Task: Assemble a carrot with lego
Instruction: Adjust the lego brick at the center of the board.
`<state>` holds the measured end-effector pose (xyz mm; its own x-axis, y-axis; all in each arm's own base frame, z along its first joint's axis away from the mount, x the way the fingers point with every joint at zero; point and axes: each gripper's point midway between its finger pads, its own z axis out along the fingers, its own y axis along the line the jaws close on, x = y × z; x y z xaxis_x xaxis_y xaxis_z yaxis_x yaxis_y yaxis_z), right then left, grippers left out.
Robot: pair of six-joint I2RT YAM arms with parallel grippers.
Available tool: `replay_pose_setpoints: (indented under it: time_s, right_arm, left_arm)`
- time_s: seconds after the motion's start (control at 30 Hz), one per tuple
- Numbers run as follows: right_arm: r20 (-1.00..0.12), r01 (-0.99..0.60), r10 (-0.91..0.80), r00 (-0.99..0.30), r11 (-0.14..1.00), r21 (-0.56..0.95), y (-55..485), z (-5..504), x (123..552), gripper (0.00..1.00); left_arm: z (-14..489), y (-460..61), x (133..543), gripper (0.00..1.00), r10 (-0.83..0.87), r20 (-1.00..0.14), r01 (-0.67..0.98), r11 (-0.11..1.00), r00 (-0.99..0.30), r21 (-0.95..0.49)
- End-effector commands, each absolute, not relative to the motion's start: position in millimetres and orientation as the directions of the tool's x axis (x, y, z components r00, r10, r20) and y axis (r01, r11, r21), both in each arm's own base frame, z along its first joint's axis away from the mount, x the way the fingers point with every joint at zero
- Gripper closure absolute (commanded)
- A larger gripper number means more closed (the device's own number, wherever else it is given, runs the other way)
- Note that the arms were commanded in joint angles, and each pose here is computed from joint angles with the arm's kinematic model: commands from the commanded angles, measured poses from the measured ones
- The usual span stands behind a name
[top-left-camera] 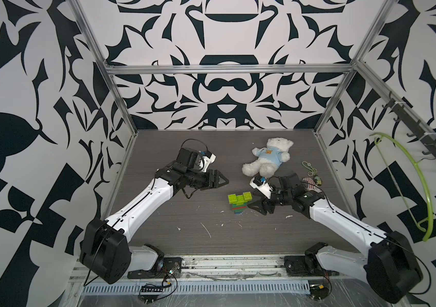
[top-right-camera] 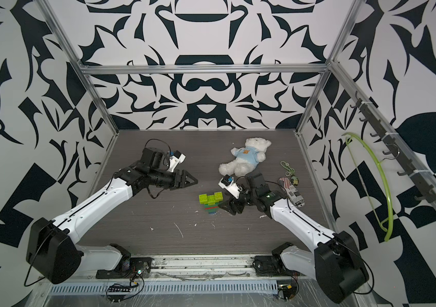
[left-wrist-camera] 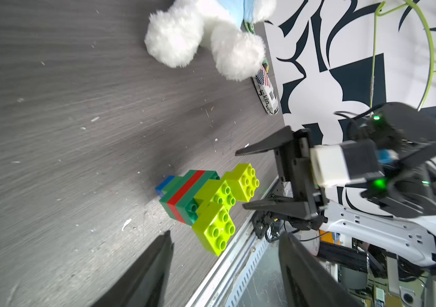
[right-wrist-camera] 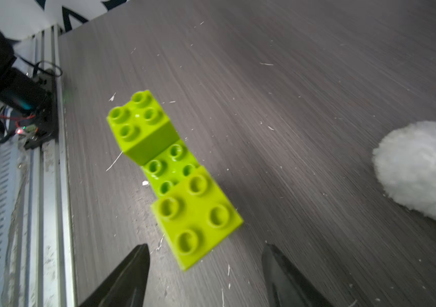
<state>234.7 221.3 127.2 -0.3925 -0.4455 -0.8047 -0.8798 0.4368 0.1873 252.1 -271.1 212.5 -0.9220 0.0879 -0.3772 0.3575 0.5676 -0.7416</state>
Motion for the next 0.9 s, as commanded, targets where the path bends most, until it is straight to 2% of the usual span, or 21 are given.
replay_pose_setpoints:
  time_s: [0.0, 0.2, 0.37, 0.63, 0.87]
  right_arm:
    - [-0.907, -0.905, -0.316, -0.279, 0.403, 0.138, 237.5, 159.6, 253.6, 0.28]
    - [-0.929, -0.969, -0.326, -0.175, 0.226, 0.103, 254.4, 158.5, 243.3, 0.27]
    - [-0.94, -0.99, -0.314, -0.136, 0.071, 0.12, 265.8, 161.5, 232.8, 0.28]
    - [-0.932, -0.987, -0.337, -0.135, -0.038, 0.157, 272.3, 152.5, 229.3, 0.33]
    - [-0.92, -0.983, -0.364, -0.144, -0.057, 0.176, 273.4, 139.0, 227.0, 0.37]
  left_arm:
    - [221.3, -264.4, 249.7, 0.3, 0.099, -0.401, 0.382, 0.574, -0.911, -0.724]
    - [214.3, -263.6, 252.2, 0.31, 0.115, -0.387, 0.377, 0.583, -0.915, -0.719]
    - [218.6, -262.2, 252.6, 0.31, 0.114, -0.392, 0.382, 0.579, -0.913, -0.72]
    - [219.1, -256.9, 251.6, 0.31, 0.104, -0.391, 0.375, 0.583, -0.915, -0.721]
    - [219.8, -253.5, 253.0, 0.32, 0.097, -0.391, 0.37, 0.586, -0.915, -0.721]
